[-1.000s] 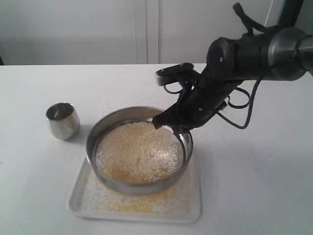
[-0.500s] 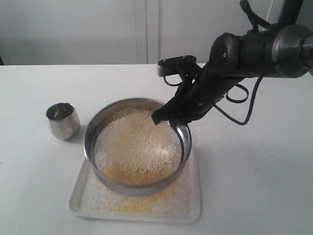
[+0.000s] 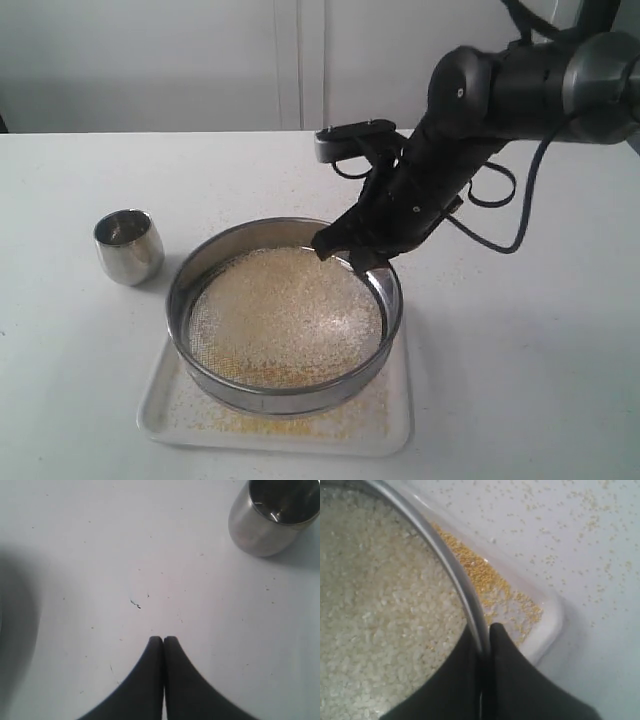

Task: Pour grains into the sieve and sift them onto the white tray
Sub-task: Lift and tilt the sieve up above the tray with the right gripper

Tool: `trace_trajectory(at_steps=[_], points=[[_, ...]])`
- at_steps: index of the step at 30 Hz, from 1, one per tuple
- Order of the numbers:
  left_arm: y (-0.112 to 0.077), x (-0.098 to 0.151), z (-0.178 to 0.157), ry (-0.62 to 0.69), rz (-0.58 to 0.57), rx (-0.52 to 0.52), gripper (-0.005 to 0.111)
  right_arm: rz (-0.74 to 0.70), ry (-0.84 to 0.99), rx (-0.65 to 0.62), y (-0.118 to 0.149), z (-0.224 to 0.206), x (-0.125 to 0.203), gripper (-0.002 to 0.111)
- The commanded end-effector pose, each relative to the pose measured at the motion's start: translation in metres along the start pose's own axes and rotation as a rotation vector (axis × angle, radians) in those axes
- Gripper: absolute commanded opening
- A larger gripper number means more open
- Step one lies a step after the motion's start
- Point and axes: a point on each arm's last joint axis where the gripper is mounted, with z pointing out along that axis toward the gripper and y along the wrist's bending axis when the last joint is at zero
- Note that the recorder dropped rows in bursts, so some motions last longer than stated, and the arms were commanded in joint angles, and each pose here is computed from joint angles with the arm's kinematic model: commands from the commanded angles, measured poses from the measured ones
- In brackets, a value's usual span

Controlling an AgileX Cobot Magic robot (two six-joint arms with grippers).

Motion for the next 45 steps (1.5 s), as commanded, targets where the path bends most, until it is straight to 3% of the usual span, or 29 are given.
trace_trajectory(at_steps=[1,3,7,12,16,26,45], points=[[0.001,0.003,-0.001,0.008,-0.007,-0.003,0.0,-0.07,-0.185,0.007,0.008,-0.039,-0.015,0.0],[0.001,0.003,-0.001,0.008,-0.007,-0.003,0.0,0.053,-0.29,0.045,-0.003,-0.038,-0.034,0.0],[0.001,0.003,-0.001,0.008,-0.007,-0.003,0.0,-0.004,-0.002,-0.024,0.008,-0.032,-0.005,0.0],[0.001,0.003,-0.001,0.008,-0.007,-0.003,0.0,0.014,-0.244,0.047,0.0,-0.028,-0.027,0.0],[0.001,0.003,-0.001,0.008,-0.007,-0.003,0.0,-0.002,-0.01,-0.01,0.007,-0.024,-0.002,0.0],[0.001,0.003,-0.001,0.008,-0.007,-0.003,0.0,-0.115,-0.541,0.144,0.012,-0.031,-0.025,0.0],[0.001,0.003,-0.001,0.008,-0.007,-0.003,0.0,-0.11,-0.625,0.178,0.015,-0.042,0.009,0.0]])
